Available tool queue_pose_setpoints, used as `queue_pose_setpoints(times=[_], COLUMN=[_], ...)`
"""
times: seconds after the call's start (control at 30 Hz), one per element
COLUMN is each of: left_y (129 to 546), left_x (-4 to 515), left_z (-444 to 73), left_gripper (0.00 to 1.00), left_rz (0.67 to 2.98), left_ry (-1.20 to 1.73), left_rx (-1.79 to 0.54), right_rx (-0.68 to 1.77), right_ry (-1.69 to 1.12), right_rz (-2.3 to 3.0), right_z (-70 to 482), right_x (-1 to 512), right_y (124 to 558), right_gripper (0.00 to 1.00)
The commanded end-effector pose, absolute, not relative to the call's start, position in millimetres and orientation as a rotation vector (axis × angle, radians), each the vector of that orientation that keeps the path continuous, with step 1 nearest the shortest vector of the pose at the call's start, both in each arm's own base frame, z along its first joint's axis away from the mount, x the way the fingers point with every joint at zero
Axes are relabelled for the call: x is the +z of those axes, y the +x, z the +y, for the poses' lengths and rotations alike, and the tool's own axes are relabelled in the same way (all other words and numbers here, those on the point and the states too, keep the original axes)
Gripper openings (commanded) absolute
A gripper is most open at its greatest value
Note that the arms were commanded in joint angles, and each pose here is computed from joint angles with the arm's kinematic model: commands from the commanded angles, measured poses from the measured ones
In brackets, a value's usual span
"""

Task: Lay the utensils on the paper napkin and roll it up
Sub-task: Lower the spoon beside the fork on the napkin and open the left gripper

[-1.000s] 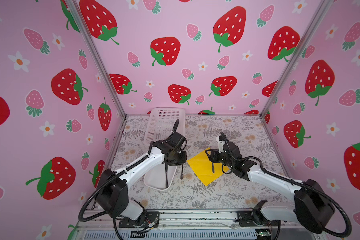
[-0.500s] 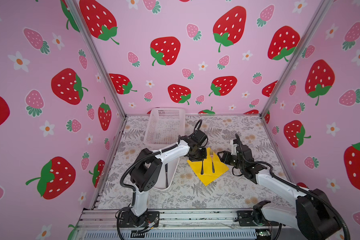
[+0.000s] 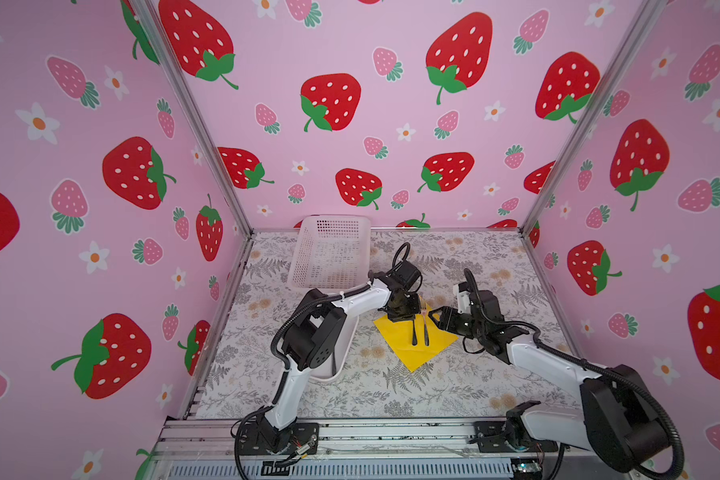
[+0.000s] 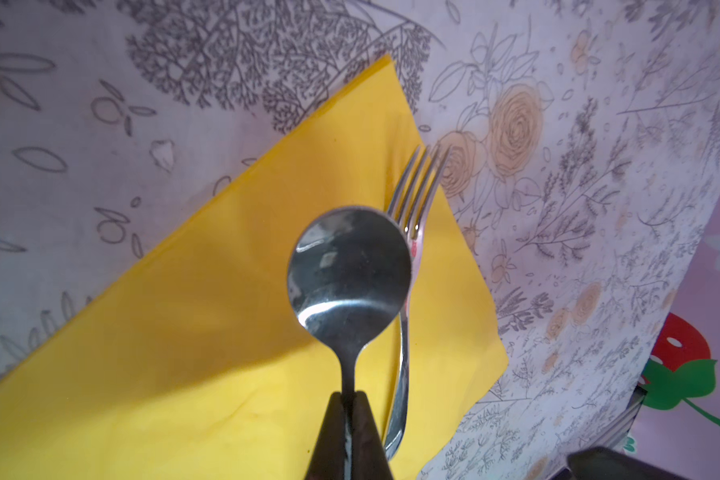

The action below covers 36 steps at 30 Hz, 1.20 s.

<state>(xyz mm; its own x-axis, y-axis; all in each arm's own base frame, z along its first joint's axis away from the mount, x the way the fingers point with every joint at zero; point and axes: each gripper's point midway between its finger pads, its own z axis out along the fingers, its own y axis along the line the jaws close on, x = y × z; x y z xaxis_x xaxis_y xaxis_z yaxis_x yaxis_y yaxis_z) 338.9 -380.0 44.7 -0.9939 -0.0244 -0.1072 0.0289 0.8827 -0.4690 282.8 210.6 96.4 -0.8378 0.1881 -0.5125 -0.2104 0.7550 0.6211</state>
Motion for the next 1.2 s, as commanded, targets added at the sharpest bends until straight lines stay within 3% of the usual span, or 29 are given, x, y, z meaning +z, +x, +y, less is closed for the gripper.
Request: queue_pose_setpoints(times=[0.0,1.0,1.07,1.17], left_y=[348.2,350.0,349.0,347.6], left_x=[54.6,23.8,22.2,22.3], left_z=[-393.6,-400.0,-398.9,-397.8], left_gripper=[0.0,0.04,0.11,0.12], left_rz=[2.915,2.97,2.975,2.977], left_ry=[-0.013,-0.05,-0.054,-0.05], left_rx=[-0.79,-0.759,-0.751,-0.744], right_rx=[0.957,0.948,0.946,0.948], right_ry=[-0.046,-0.03,-0.026,-0.023], right_rz=[2.413,2.438,2.436,2.43], right_z=[212.4,209.6,209.1,209.1], right_x=[88.8,81.1,81.6,83.6], right_y=[278.8,283.2,283.8,285.0], right_gripper=[0.54,0.55,0.55,0.55])
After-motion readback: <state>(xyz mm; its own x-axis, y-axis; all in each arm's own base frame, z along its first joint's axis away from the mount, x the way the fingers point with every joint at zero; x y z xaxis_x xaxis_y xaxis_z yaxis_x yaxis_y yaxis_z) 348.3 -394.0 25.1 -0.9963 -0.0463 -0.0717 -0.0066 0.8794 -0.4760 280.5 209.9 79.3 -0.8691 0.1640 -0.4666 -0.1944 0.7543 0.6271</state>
